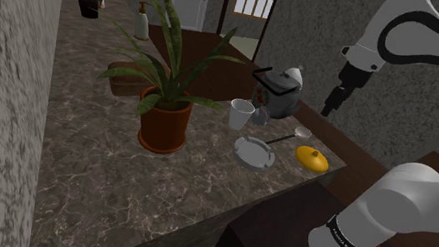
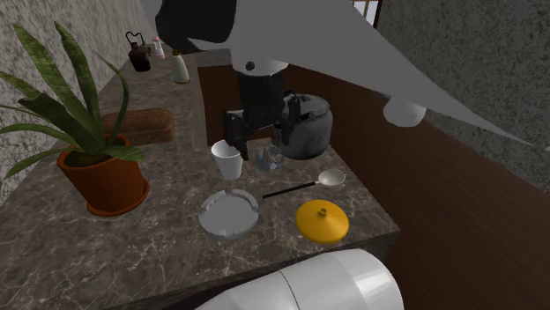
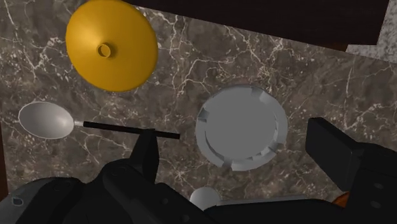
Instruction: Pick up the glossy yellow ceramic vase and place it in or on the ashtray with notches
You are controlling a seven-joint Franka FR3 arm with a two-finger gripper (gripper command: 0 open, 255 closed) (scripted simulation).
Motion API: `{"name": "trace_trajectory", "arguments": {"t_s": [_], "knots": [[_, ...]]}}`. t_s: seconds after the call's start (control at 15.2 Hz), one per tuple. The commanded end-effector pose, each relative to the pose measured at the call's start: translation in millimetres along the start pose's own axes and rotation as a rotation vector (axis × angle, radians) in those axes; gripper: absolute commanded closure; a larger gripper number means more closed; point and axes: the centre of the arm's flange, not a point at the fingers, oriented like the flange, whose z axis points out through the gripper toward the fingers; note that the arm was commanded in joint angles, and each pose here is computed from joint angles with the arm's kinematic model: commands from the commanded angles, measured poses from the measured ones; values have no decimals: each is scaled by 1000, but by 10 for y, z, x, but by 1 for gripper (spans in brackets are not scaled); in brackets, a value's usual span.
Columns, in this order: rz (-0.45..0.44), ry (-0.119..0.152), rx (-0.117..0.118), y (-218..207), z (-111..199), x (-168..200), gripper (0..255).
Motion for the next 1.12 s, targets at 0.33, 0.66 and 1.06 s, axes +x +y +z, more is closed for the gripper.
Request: {"name": "trace_trajectory", "arguments": {"t_s": [0.33, 0.66, 1.06], "knots": [[3, 18, 19, 610, 725, -125, 0], [6, 30, 33, 1027, 1249, -216, 0], [10, 44, 50, 1519, 1886, -318, 0]]}}
